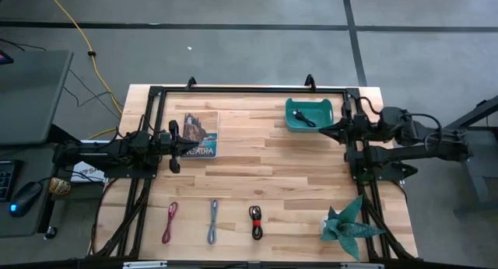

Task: Pick and place USB-C Cables
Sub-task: Put the white charger cable into the green bin

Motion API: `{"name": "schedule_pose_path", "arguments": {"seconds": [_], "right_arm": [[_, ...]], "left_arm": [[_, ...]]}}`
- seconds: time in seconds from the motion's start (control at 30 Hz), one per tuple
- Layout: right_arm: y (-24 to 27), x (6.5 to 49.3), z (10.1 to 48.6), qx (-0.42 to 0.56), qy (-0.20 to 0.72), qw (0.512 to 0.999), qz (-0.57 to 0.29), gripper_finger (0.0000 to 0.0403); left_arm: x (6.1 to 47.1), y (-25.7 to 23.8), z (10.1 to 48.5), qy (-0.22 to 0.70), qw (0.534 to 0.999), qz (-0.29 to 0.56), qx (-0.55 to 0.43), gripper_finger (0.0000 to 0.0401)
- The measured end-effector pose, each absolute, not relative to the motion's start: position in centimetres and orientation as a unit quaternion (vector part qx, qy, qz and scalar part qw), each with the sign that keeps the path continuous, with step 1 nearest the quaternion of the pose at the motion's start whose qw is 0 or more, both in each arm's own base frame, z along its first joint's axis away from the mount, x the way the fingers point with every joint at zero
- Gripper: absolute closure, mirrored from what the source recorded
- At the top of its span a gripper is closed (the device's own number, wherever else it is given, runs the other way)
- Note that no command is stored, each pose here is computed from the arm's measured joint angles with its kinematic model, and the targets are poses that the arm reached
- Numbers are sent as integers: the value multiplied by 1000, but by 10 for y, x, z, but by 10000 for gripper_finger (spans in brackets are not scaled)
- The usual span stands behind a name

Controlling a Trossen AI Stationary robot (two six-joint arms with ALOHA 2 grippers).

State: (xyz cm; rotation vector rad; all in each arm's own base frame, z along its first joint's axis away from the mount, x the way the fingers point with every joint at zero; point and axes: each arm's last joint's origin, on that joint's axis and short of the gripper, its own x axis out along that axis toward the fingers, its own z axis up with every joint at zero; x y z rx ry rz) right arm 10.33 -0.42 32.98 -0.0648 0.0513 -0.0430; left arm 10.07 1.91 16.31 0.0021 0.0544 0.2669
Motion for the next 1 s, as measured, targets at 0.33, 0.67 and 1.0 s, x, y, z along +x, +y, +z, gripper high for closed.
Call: {"name": "schedule_pose_path", "arguments": {"seconds": [0.33,0.67,1.0], "right_arm": [[-3,73,268,8,-60,998,-26,403],[-3,88,210,9,-95,995,-13,403],[-3,96,182,11,-77,997,-5,403]], "left_arm": [[101,19,163,27,991,133,1,396],[101,19,163,27,991,133,1,396],[101,19,163,27,991,133,1,396]]}}
